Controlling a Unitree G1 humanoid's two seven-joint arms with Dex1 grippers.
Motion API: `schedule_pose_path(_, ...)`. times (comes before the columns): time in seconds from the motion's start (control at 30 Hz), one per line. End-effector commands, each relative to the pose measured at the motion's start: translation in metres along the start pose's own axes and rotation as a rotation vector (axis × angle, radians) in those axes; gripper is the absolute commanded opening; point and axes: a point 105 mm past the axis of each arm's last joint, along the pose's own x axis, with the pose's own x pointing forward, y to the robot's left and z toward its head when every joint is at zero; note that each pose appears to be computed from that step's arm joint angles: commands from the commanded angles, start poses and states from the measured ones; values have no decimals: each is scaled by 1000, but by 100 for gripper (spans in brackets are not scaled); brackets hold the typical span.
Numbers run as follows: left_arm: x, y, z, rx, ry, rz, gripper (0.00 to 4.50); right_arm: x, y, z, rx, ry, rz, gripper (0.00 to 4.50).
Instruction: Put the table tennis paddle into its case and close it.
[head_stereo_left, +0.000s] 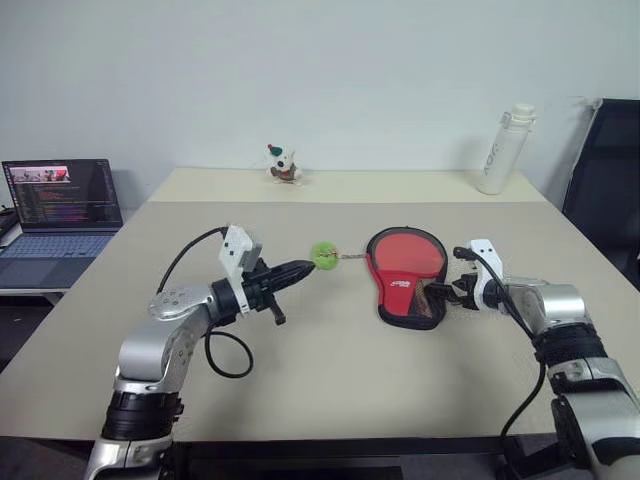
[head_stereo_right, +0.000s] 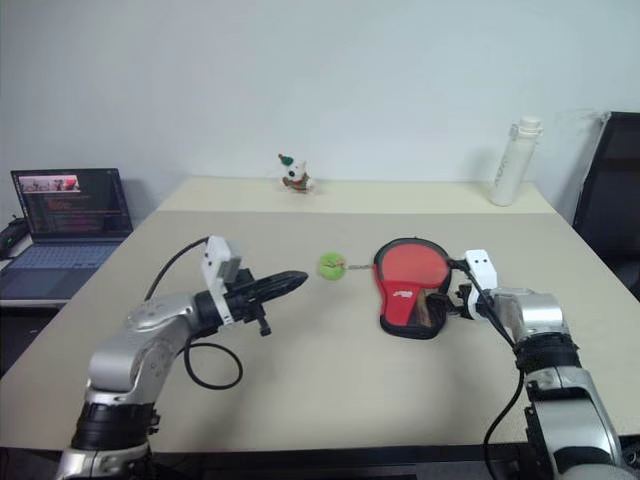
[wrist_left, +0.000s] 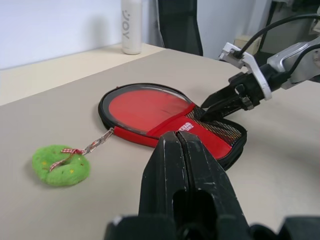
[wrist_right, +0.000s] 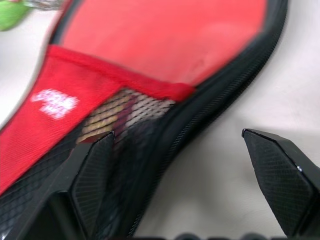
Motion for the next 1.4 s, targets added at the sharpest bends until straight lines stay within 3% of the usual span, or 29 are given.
schedule_pose_path(0.03,-7,1,18,49,-46,29,3,3,-1,9,1,-25,-1,450)
schedule_pose_path(0.3,-7,2,18,57,-42,44,3,19,19,-5,-63,59,80,450)
schedule_pose_path(0.4,-8,2,16,58,-33,46,0,22,24,-11,-74,82,100,396)
schedule_pose_path(0.8,-34,-2,0,45,56,31,0,34,48,-22,-22,99,174,11)
schedule_pose_path(1.17,-63,-23,3,-17,104,-70,0,26,102,-6,-66,76,460,3)
schedule_pose_path(1.4,-81,-42,-12,-74,182,-88,0,8,134,-13,-121,96,540,3)
